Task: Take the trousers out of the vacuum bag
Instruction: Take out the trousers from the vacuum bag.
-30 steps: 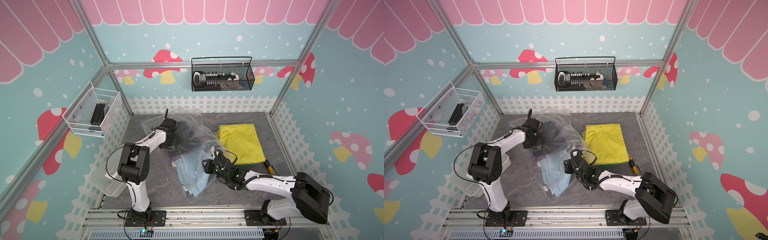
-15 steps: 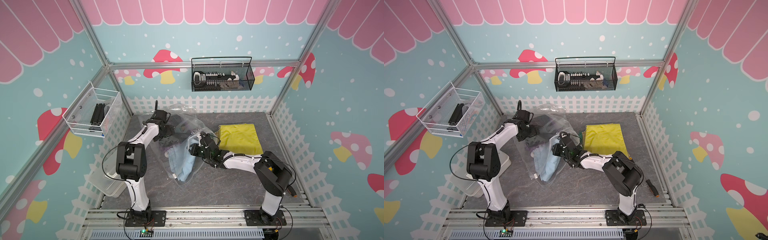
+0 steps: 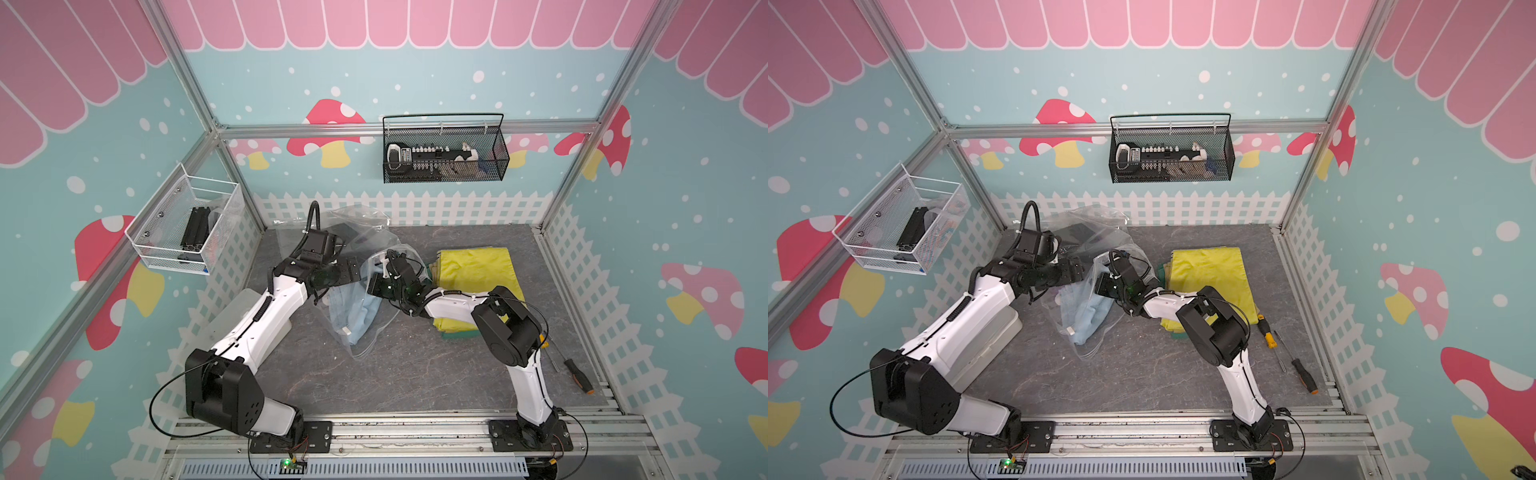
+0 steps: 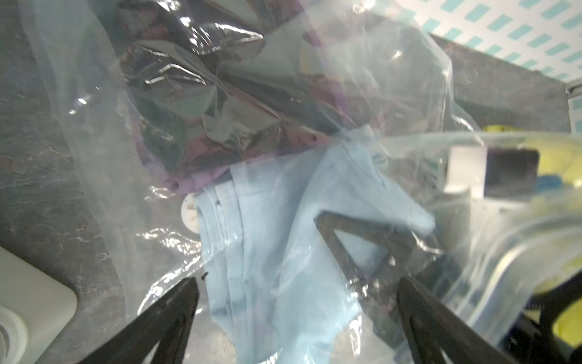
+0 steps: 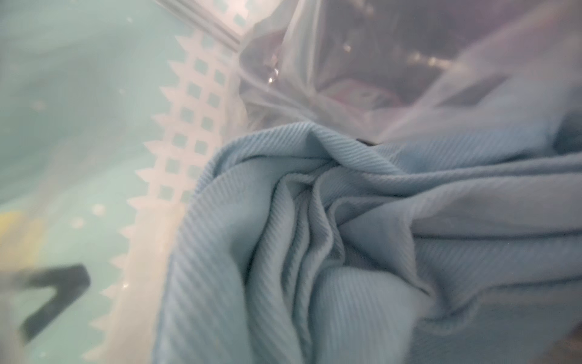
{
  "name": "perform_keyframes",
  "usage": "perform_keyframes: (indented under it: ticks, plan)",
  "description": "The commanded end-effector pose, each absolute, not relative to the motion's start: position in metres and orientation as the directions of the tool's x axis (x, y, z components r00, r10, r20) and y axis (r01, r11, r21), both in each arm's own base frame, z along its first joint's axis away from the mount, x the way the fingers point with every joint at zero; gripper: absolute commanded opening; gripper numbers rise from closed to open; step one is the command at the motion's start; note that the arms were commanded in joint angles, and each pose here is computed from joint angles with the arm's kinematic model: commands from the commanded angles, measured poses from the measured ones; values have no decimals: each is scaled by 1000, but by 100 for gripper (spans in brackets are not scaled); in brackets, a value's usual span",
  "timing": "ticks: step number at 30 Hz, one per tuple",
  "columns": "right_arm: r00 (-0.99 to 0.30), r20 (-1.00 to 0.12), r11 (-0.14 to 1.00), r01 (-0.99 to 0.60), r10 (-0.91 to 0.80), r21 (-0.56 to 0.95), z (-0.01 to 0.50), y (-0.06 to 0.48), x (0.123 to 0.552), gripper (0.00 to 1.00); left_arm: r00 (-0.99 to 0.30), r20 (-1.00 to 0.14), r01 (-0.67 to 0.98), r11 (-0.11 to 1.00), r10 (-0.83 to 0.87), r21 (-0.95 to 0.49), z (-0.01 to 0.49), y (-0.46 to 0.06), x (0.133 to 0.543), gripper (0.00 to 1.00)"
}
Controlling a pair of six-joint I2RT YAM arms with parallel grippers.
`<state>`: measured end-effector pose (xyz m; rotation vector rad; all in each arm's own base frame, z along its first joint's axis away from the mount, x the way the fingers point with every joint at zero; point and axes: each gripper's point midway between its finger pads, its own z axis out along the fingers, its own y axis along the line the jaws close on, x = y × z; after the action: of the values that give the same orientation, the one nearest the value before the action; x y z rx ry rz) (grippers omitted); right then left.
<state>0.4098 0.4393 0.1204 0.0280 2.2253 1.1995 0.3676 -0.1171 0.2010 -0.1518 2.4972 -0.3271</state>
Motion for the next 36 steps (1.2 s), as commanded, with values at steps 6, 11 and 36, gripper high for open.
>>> perform_keyframes:
  ticks: [6, 11, 36]
  plan:
    - [-805, -458, 573, -185, 377, 798, 150, 397, 389, 0, -779, -625, 191, 933, -45, -304, 223, -166, 304, 98]
    - [-811, -412, 558, -131, 415, 820, 160, 375, 367, 0, -739, -673, 276, 927, 36, -254, 222, -178, 271, 97]
    - [-828, -295, 553, 22, 476, 833, 131, 332, 326, 0, -544, -745, 458, 881, 386, 121, 174, -228, 189, 91]
